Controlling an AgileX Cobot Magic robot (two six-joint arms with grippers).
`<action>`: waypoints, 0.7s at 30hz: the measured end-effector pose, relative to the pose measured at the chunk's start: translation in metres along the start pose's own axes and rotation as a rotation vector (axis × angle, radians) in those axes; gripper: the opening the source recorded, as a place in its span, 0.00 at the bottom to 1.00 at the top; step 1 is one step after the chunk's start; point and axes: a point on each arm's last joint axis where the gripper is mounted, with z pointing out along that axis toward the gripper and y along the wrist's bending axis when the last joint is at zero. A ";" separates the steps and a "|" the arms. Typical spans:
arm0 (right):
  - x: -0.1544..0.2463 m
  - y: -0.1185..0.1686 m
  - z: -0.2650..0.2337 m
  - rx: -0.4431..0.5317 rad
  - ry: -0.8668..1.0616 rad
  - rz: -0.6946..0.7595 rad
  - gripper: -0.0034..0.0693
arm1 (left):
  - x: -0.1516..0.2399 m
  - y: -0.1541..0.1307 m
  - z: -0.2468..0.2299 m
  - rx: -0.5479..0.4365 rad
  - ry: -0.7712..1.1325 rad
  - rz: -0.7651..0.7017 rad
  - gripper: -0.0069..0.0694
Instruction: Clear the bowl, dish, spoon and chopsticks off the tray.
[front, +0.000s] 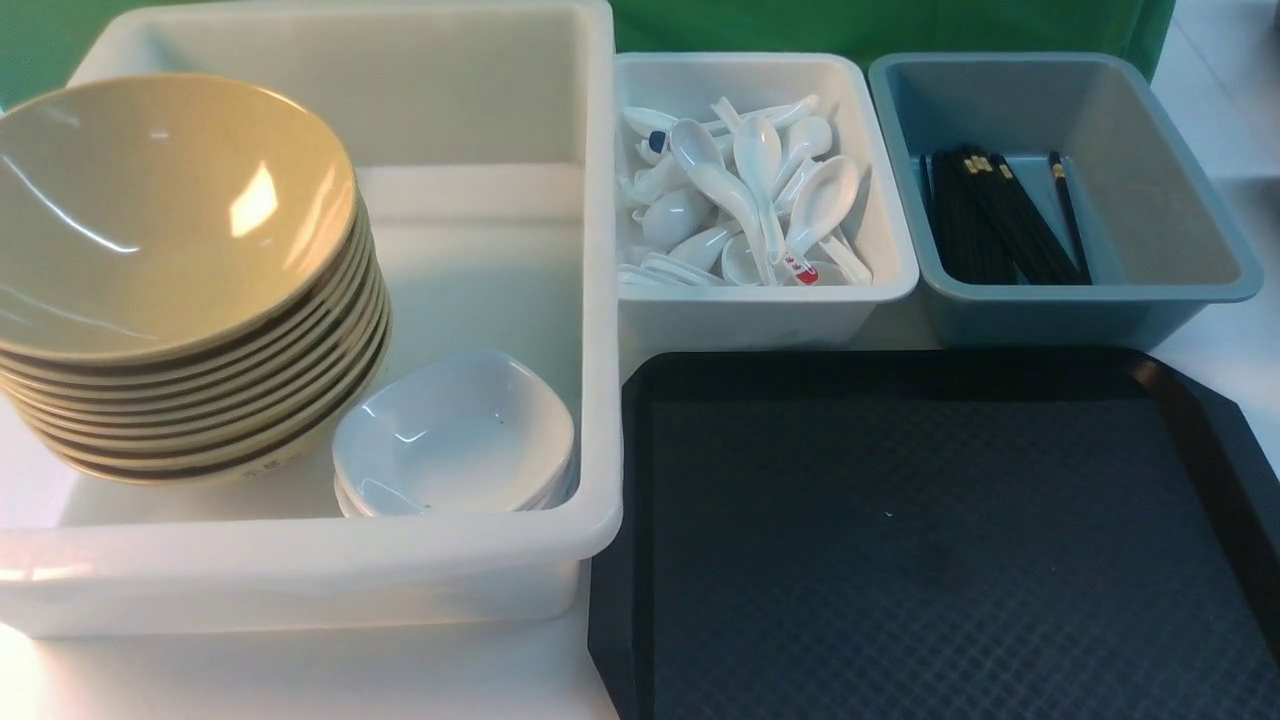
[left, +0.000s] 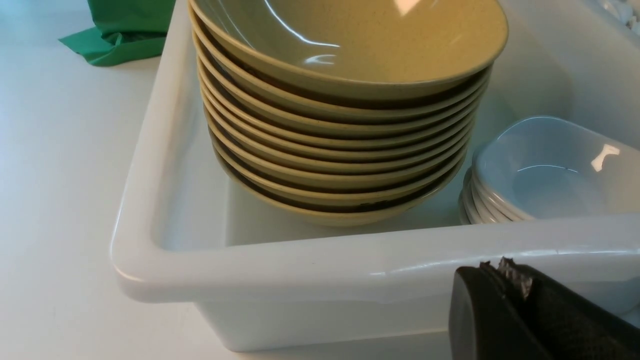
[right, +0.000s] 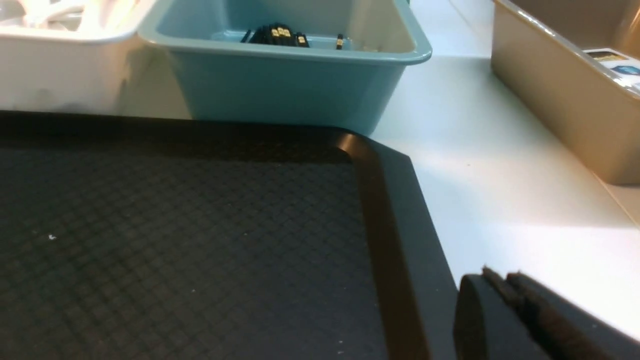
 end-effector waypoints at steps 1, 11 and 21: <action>0.000 0.000 0.000 -0.001 0.000 0.000 0.15 | 0.000 0.000 0.000 0.000 0.000 0.000 0.08; 0.000 0.000 0.000 -0.002 0.000 0.000 0.17 | 0.000 0.000 0.000 0.000 0.001 0.000 0.08; 0.000 0.000 0.000 -0.002 0.000 0.001 0.18 | 0.000 0.000 0.000 0.000 0.001 0.000 0.08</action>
